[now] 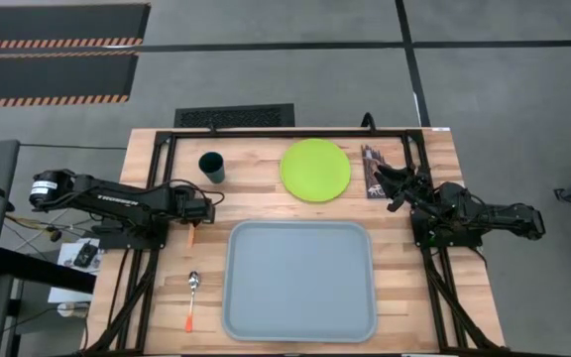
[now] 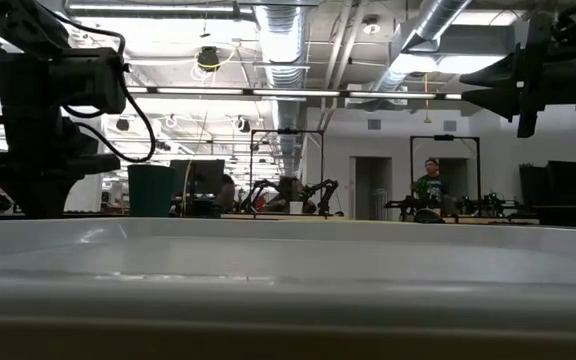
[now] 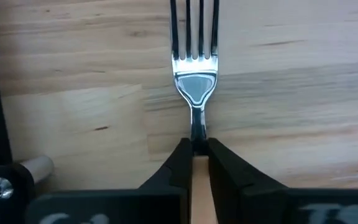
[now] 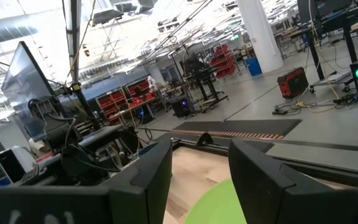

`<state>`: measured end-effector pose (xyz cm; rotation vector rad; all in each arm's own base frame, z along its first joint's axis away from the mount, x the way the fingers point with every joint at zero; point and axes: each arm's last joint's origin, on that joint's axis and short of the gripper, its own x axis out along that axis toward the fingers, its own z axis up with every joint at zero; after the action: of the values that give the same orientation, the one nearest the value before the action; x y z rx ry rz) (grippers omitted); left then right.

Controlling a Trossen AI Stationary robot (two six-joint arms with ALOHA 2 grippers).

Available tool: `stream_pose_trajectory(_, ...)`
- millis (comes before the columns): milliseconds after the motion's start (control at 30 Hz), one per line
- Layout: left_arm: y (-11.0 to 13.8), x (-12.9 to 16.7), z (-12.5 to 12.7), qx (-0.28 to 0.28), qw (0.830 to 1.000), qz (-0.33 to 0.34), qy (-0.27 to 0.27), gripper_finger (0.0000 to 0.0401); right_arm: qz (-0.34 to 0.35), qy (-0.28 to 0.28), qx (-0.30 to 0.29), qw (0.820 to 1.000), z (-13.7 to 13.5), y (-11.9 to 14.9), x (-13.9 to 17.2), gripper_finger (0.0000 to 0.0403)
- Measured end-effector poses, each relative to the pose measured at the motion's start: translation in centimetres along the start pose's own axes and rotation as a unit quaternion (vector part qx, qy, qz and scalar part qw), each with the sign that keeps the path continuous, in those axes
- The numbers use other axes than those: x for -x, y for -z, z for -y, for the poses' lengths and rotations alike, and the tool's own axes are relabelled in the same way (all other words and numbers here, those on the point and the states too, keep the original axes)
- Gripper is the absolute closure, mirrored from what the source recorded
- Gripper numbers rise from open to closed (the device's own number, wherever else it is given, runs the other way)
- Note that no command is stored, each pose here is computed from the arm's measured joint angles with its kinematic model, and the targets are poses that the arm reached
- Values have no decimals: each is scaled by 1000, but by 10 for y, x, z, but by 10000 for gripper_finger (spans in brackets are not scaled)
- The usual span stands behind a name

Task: Pick and place plate/cup/fork/spoon on tray
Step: Put the yellow fork on the gray tray

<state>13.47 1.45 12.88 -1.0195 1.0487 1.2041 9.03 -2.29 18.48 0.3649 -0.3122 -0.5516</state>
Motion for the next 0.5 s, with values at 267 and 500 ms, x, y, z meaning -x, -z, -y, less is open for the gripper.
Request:
stream_pose_trajectory(267, -5, 18, 14, -12, 1000, -5, 18, 390, 0, 0, 0, 1000, 0, 0, 0, 222)
stream_pose_trajectory(500, -7, 42, 33, -8, 998, 16, 65, 390, 3, -1, -2, 1000, 0, -1, 0, 224)
